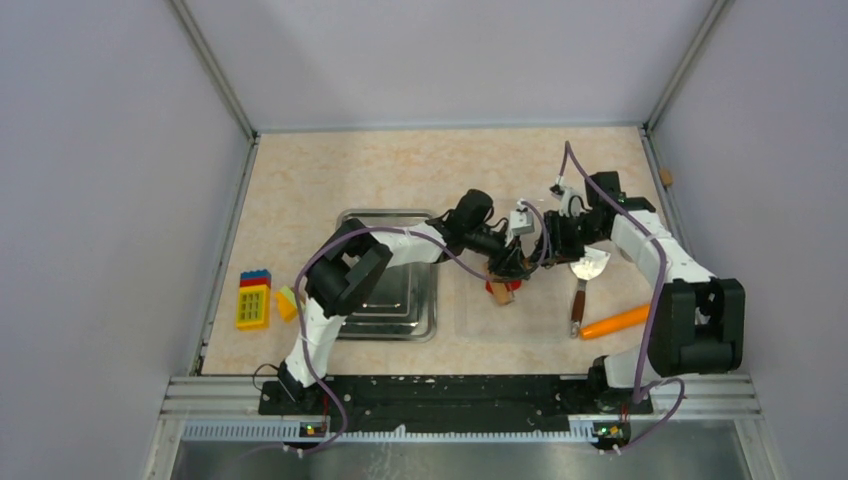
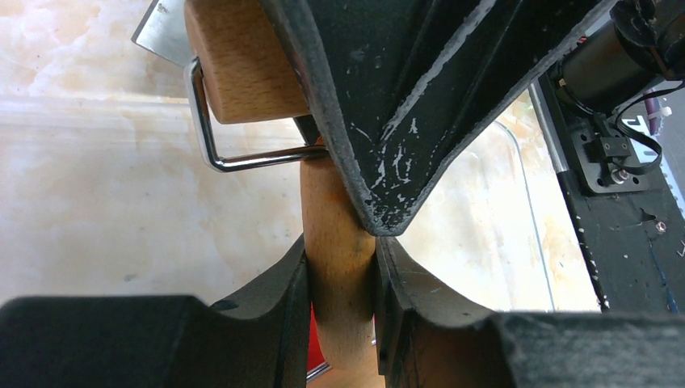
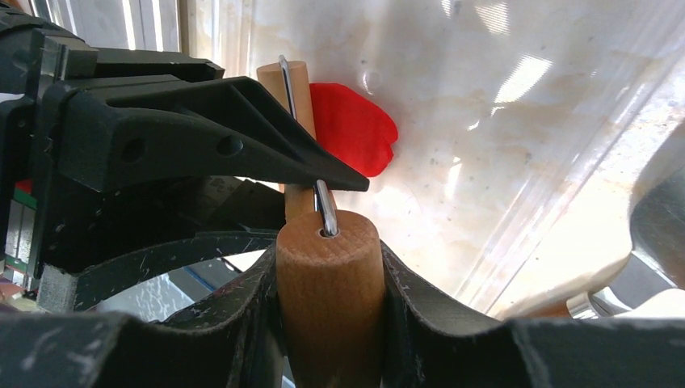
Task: Roll out the dumpling wrappers from the dough
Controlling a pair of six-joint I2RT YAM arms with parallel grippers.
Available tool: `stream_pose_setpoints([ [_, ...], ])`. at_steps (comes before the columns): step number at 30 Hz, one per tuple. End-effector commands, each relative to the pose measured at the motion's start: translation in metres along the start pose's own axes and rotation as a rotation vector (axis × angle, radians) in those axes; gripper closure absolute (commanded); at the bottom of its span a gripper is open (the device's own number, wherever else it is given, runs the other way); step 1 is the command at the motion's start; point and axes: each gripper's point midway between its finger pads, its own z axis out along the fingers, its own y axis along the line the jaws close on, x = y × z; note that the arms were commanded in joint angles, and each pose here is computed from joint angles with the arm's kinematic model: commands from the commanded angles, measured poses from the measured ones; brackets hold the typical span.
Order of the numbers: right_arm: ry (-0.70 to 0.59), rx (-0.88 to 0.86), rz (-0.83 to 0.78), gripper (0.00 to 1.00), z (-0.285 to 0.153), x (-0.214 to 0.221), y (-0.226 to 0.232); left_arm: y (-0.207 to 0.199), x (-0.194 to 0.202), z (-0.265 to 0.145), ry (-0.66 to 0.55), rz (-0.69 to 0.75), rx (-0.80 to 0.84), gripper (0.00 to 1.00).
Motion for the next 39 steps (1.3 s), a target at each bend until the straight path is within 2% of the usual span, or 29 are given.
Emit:
stream_pose_setpoints([
  [1, 0.076, 0.172, -0.007, 1.0, 0.019, 0.013, -0.03, 0.006, 0.015, -0.01, 0.021, 0.028, -0.037, 1.0],
  [8, 0.093, 0.177, -0.01, 1.0, 0.031, 0.012, -0.03, 0.011, 0.03, -0.02, 0.041, 0.001, -0.057, 1.0],
  [12, 0.076, 0.114, -0.011, 1.0, 0.034, 0.001, -0.017, 0.015, 0.021, -0.03, 0.031, -0.012, -0.077, 1.0],
  [16, 0.02, -0.018, -0.019, 1.0, 0.023, -0.023, 0.018, 0.011, -0.022, -0.047, -0.022, -0.002, -0.092, 1.0],
  [21, -0.07, -0.16, -0.076, 1.0, -0.015, -0.054, 0.067, -0.011, -0.09, -0.063, -0.114, 0.039, -0.049, 1.0],
  [25, -0.095, -0.192, -0.065, 1.0, -0.032, -0.055, 0.079, -0.026, -0.114, -0.059, -0.168, -0.002, 0.007, 1.0],
  [29, -0.099, -0.109, -0.053, 1.0, -0.031, -0.048, 0.059, -0.018, -0.105, -0.047, -0.167, -0.021, 0.008, 1.0],
  [34, -0.099, -0.022, -0.033, 1.0, -0.028, -0.048, 0.031, 0.01, -0.088, -0.029, -0.164, -0.038, -0.06, 1.0],
  [39, -0.077, 0.046, -0.028, 1.0, -0.008, -0.045, 0.006, 0.031, -0.062, -0.016, -0.121, -0.048, -0.091, 1.0],
])
